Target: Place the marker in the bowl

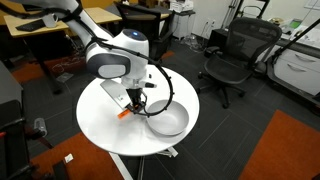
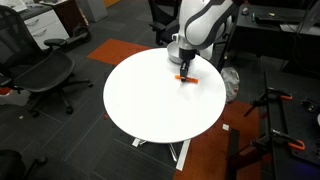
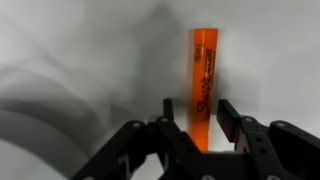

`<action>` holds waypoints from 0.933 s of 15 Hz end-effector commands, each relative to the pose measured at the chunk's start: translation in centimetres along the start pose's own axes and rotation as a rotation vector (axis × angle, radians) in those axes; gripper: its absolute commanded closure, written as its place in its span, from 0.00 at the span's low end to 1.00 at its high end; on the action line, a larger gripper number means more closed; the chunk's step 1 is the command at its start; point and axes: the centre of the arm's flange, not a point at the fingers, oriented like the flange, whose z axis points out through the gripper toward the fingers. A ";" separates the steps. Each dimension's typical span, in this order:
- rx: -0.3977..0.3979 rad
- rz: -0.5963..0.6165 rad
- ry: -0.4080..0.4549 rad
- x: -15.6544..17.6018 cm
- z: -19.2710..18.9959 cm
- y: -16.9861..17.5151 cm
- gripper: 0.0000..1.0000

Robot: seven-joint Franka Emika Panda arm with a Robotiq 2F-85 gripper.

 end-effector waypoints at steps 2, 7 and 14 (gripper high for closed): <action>0.006 0.020 -0.007 0.5 -0.2 0.2 0.88; -0.008 0.013 0.001 0.3 -1.1 -0.4 0.95; -0.045 -0.067 0.163 0.2 -8.5 -3.9 0.95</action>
